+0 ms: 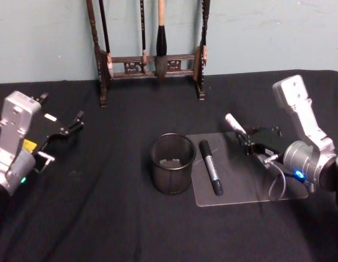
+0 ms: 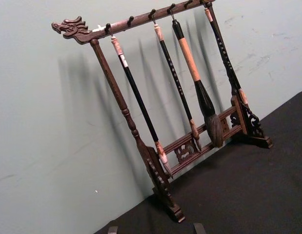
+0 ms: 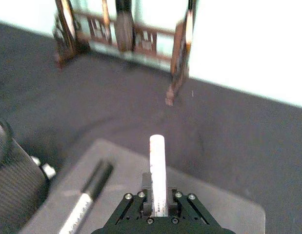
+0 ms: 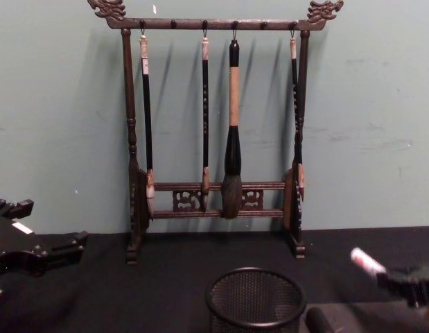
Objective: Pick up the water-based marker from the table and place it into the pen holder.
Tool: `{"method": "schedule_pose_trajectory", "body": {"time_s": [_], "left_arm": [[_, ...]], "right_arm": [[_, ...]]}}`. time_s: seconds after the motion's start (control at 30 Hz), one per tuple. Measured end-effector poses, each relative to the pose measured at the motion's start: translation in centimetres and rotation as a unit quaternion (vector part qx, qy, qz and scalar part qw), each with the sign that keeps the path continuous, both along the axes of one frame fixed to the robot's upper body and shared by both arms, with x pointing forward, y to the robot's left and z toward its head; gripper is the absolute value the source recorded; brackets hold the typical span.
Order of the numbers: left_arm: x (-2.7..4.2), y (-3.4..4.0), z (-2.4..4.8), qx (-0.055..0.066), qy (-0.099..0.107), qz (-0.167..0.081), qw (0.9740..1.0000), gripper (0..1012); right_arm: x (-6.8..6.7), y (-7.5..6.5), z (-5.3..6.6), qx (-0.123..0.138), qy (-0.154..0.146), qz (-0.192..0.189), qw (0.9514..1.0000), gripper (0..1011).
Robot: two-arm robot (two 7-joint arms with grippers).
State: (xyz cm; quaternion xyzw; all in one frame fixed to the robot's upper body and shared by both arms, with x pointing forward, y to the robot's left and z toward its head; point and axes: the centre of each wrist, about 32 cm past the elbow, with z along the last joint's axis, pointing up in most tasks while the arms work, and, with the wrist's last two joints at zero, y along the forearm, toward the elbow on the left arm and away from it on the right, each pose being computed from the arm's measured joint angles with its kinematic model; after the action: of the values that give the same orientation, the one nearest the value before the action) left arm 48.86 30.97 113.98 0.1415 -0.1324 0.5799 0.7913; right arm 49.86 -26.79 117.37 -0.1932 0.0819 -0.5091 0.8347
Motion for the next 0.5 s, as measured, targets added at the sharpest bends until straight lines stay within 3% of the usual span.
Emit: {"method": "schedule_pose_trajectory", "body": {"time_s": [0.13,0.27,0.43,0.47,0.5], "left_arm": [[0.00,0.00,0.00,0.000,0.000,0.000,1.0000,1001],[0.00,0.00,0.00,0.000,0.000,0.000,1.0000,1001],[0.00,0.00,0.00,0.000,0.000,0.000,1.0000,1001],[0.00,0.00,0.00,0.000,0.000,0.000,1.0000,1001],[0.00,0.00,0.00,0.000,0.000,0.000,1.0000,1001]], "right_arm": [[-0.7,0.1,0.3,0.032,-0.055,0.014,0.9979,169],[-1.2,0.2,0.2,0.065,-0.099,0.032,0.9924,169],[-2.1,1.2,-0.1,0.130,-0.162,0.065,0.9760,169],[-2.1,1.2,-0.1,0.130,-0.162,0.065,0.9760,169],[-2.3,1.6,-0.1,0.147,-0.176,0.073,0.9707,169]]}}
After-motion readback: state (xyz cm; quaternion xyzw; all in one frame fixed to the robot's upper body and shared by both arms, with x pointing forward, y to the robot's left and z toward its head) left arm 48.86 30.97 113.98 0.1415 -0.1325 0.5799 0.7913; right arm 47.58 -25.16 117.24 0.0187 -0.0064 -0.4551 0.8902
